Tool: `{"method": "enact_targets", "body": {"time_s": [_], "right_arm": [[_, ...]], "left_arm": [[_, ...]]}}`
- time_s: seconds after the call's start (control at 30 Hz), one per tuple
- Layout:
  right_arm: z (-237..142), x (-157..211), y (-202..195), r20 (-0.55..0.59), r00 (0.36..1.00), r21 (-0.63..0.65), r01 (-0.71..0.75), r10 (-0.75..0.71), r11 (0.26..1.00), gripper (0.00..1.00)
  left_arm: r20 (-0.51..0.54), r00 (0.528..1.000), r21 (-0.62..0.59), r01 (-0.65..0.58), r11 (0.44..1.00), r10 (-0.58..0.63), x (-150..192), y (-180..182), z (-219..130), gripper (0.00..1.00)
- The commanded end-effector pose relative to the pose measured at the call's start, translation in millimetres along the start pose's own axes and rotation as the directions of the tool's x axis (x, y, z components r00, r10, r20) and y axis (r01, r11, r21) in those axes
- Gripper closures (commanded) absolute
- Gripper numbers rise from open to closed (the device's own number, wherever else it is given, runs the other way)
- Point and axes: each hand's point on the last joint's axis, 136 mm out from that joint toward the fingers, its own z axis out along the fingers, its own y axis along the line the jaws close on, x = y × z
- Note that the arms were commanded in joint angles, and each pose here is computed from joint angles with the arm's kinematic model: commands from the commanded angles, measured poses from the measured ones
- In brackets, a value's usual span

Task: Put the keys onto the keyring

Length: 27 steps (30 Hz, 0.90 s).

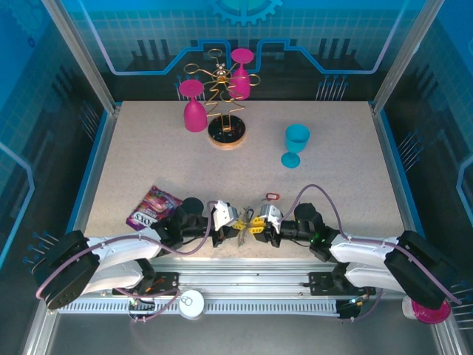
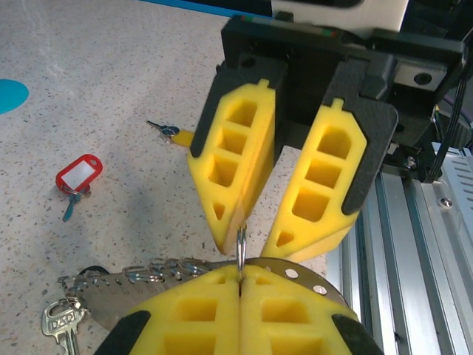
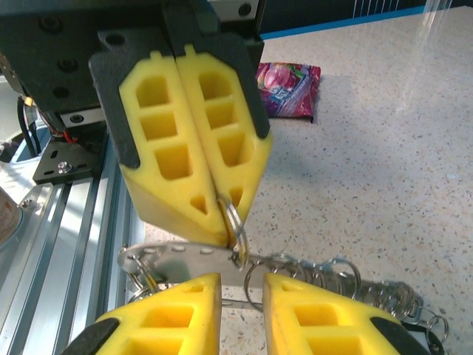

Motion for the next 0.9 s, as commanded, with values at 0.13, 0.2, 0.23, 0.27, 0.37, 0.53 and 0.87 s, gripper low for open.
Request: {"method": "enact_targets", "body": {"time_s": [0.13, 0.2, 0.23, 0.27, 0.37, 0.53, 0.87], "right_arm": [[2, -27, -1, 0.072, 0.997, -0.005, 0.039, -0.039, 0.999, 0.78], [3, -28, -1, 0.073, 0.996, -0.009, 0.046, -0.045, 0.999, 0.79], [3, -29, -1, 0.074, 0.996, -0.009, 0.047, -0.046, 0.999, 0.81], [4, -29, -1, 0.075, 0.996, -0.012, 0.049, -0.048, 0.999, 0.84], [5, -32, 1, 0.081, 0.995, -0.026, 0.058, -0.056, 0.998, 0.97], [3, -28, 1, 0.02, 0.997, -0.021, 0.077, -0.077, 0.997, 1.0], [-2, -1, -5, -0.291, 0.951, 0.002, 0.108, -0.103, 0.994, 1.0]], "left_arm": [[0.045, 0.999, 0.04, -0.015, 0.999, 0.013, -8, -8, -3, 1.0], [0.047, 0.999, 0.042, -0.016, 0.999, 0.014, -8, -8, -3, 1.0], [0.048, 0.999, 0.044, -0.016, 0.999, 0.014, -8, -9, -3, 1.0], [0.049, 0.999, 0.046, -0.016, 0.999, 0.013, -9, -9, -3, 1.0], [0.051, 0.999, 0.043, -0.016, 0.999, 0.014, -9, -9, -3, 1.0], [0.013, 1.0, -0.017, -0.001, 1.0, 0.002, -9, 1, -5, 0.73], [-0.142, 0.989, -0.071, -0.059, 0.996, 0.049, -7, 8, -18, 0.74]]}}
